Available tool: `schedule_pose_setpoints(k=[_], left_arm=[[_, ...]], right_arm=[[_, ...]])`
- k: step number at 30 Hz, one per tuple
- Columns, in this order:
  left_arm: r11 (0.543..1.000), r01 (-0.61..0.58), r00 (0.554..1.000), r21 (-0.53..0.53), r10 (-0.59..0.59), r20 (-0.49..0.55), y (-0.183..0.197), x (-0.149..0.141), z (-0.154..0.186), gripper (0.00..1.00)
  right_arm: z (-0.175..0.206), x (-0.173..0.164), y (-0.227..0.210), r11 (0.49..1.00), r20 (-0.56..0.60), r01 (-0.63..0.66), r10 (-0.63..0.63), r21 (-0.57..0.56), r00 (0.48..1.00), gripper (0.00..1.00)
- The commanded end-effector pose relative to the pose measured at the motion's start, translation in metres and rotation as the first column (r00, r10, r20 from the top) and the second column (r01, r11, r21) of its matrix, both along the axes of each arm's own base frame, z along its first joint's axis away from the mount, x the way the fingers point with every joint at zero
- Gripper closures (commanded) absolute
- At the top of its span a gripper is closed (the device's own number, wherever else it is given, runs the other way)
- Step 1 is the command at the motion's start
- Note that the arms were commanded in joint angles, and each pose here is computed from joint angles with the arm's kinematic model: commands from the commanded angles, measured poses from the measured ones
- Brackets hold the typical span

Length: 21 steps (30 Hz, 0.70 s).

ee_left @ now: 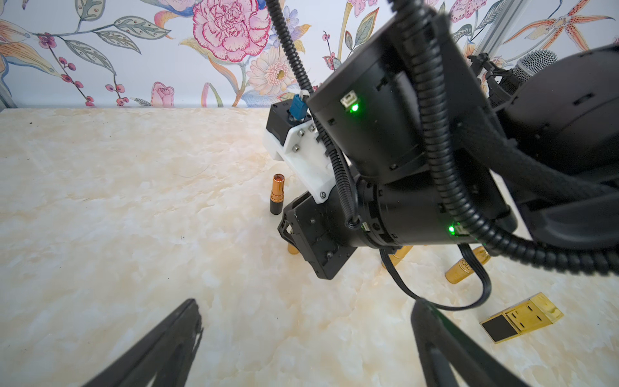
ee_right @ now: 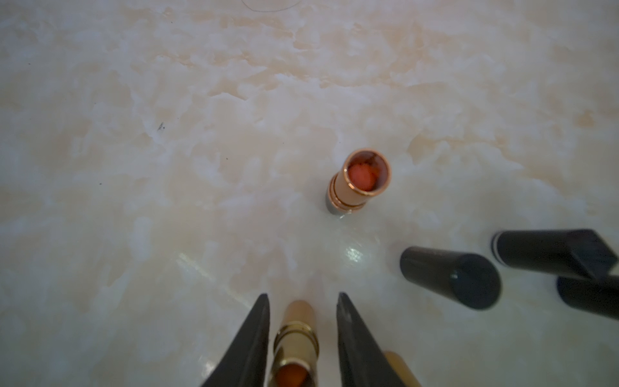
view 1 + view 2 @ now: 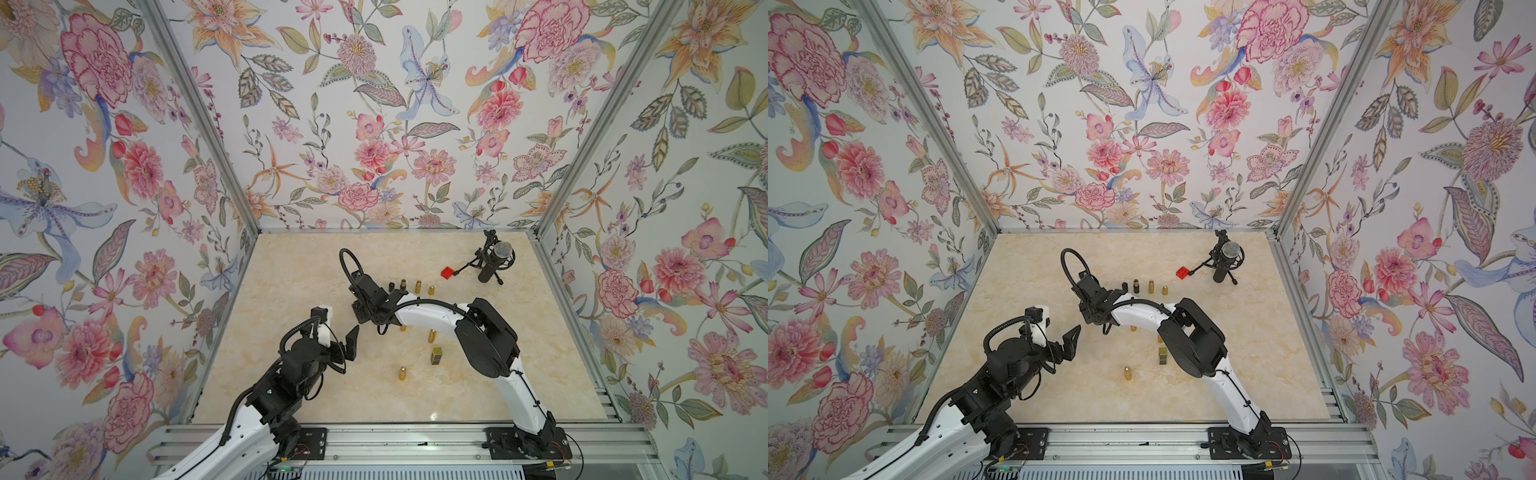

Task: Open the lipstick cap
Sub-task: Place the lipstick at the center of the board, then pick up the lipstick at the center of the board.

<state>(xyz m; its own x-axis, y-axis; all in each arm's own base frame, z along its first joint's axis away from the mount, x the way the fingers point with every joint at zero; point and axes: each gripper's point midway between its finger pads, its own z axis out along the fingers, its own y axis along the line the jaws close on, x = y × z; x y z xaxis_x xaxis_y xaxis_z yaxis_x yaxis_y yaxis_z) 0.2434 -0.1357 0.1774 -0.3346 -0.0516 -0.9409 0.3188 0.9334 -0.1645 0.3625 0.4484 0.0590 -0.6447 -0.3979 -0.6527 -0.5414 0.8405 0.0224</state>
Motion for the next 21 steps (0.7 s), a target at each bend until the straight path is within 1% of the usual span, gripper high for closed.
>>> schedule_pose_setpoints(k=[1, 7, 10, 13, 16, 21], left_arm=[[1.000, -0.011, 0.999, 0.006, 0.011, 0.034, 0.002, 0.004, 0.017, 0.01], [1.000, 0.013, 0.999, 0.017, -0.014, 0.044, -0.004, 0.006, 0.022, 0.01], [0.999, 0.050, 0.997, 0.019, -0.051, 0.052, -0.012, 0.007, 0.024, 0.01], [0.995, 0.097, 0.994, 0.019, -0.097, 0.049, -0.023, 0.008, 0.022, 0.01], [0.991, 0.130, 0.991, 0.019, -0.130, 0.039, -0.034, 0.012, 0.019, 0.01], [0.979, 0.199, 0.978, 0.041, -0.201, 0.055, -0.055, 0.013, 0.015, 0.01]], right_arm=[[0.055, 0.001, -0.006, 0.997, 0.060, 0.017, -0.021, 0.072, 0.998, 0.62], [0.106, -0.007, -0.035, 0.988, 0.057, 0.042, -0.050, 0.146, 0.997, 0.57], [0.118, -0.015, -0.056, 0.987, 0.008, 0.058, -0.060, 0.151, 0.998, 0.55], [0.121, -0.024, -0.081, 0.987, -0.053, 0.090, -0.083, 0.137, 0.995, 0.54], [0.113, -0.034, -0.105, 0.988, -0.118, 0.118, -0.105, 0.103, 0.987, 0.53], [0.098, -0.053, -0.128, 0.990, -0.166, 0.130, -0.119, 0.055, 0.979, 0.51]])
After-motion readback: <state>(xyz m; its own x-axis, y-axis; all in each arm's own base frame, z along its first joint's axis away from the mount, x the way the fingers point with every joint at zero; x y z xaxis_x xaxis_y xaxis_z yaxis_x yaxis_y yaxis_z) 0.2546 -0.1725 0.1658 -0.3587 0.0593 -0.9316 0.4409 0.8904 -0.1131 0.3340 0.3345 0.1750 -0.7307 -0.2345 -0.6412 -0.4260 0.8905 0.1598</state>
